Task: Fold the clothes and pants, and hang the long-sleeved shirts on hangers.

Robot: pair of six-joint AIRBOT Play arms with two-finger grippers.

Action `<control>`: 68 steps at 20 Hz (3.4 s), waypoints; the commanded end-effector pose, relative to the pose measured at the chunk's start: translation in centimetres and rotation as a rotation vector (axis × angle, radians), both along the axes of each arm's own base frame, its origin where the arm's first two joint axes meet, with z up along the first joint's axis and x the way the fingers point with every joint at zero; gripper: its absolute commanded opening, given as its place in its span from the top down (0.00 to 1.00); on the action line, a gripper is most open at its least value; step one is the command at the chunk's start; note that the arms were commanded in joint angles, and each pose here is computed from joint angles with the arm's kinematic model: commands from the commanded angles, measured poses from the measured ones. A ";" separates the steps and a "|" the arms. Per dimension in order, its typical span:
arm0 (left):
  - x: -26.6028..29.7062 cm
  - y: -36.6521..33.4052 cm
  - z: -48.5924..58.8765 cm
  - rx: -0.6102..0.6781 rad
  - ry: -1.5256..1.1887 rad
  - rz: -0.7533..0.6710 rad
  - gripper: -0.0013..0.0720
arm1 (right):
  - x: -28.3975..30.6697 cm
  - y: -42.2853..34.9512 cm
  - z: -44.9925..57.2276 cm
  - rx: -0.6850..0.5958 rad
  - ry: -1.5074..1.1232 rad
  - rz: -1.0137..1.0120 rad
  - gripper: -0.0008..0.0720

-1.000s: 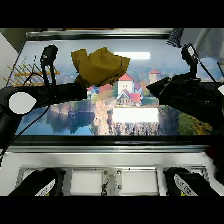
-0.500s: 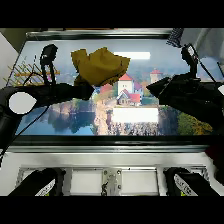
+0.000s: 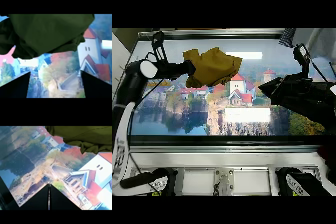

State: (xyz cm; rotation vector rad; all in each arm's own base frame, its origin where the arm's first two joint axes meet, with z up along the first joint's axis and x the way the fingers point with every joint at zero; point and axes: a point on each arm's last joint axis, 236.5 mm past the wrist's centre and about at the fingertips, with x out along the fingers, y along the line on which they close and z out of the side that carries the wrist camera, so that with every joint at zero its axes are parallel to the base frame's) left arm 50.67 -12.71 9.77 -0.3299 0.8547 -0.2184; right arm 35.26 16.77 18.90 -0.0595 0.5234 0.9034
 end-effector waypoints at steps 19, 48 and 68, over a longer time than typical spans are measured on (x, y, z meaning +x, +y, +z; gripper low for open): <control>10.8 -1.2 4.2 -0.045 -0.169 -0.110 0.97 | 0.0 0.0 0.0 0.000 0.001 0.001 0.97; -14.0 -21.1 5.3 -0.037 -0.027 -0.531 0.08 | 2.2 -15.4 -1.0 -0.179 0.110 -0.650 0.97; -23.7 -5.8 -12.7 0.240 0.262 -0.549 0.05 | -3.5 -7.4 -15.9 -0.189 0.586 -0.396 0.59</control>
